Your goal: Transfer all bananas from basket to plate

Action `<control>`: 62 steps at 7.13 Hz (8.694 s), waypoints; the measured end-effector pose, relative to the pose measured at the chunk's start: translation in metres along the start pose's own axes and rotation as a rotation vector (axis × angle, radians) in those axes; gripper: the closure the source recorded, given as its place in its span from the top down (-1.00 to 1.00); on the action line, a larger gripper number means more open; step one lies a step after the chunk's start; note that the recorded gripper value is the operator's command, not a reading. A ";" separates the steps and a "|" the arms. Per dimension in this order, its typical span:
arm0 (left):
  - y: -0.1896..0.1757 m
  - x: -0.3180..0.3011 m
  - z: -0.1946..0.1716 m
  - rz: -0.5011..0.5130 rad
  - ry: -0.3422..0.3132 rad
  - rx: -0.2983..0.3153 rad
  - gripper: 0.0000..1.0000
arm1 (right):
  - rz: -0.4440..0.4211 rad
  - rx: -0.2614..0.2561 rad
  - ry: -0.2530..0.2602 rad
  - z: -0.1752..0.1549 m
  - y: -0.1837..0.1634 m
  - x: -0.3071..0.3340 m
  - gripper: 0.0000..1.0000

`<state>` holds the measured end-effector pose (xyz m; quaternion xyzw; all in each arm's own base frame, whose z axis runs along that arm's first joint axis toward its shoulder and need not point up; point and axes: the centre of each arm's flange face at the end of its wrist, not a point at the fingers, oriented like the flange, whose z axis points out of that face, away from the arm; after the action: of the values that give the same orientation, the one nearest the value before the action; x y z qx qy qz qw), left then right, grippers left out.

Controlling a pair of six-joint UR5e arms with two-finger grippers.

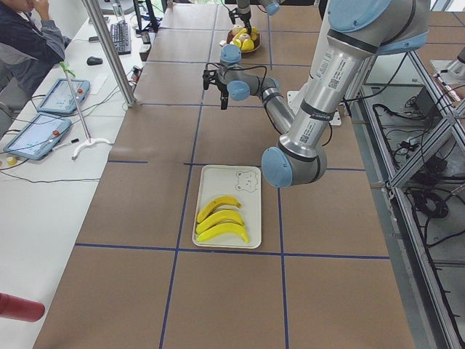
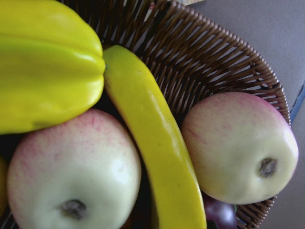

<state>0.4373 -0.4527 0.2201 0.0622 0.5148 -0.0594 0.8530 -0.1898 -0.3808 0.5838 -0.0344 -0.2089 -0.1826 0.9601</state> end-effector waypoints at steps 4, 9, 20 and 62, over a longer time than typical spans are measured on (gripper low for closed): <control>0.002 0.001 0.002 0.002 0.000 -0.004 0.95 | -0.003 0.002 0.001 -0.001 0.000 0.001 -0.57; 0.007 0.003 0.005 0.006 -0.001 -0.012 0.95 | 0.038 0.038 0.000 -0.017 -0.002 0.016 -0.93; 0.012 0.029 -0.023 -0.175 0.129 0.004 0.96 | 0.239 0.387 -0.228 -0.204 -0.092 -0.100 -0.90; -0.048 0.007 -0.005 -0.431 0.427 0.170 -1.00 | 0.370 0.352 -0.744 -0.302 -0.129 -0.280 0.99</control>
<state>0.4285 -0.4990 0.2097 0.0338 0.6769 -0.2674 0.6849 -0.3563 -0.4495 0.1912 0.0296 -0.5579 0.0554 0.8275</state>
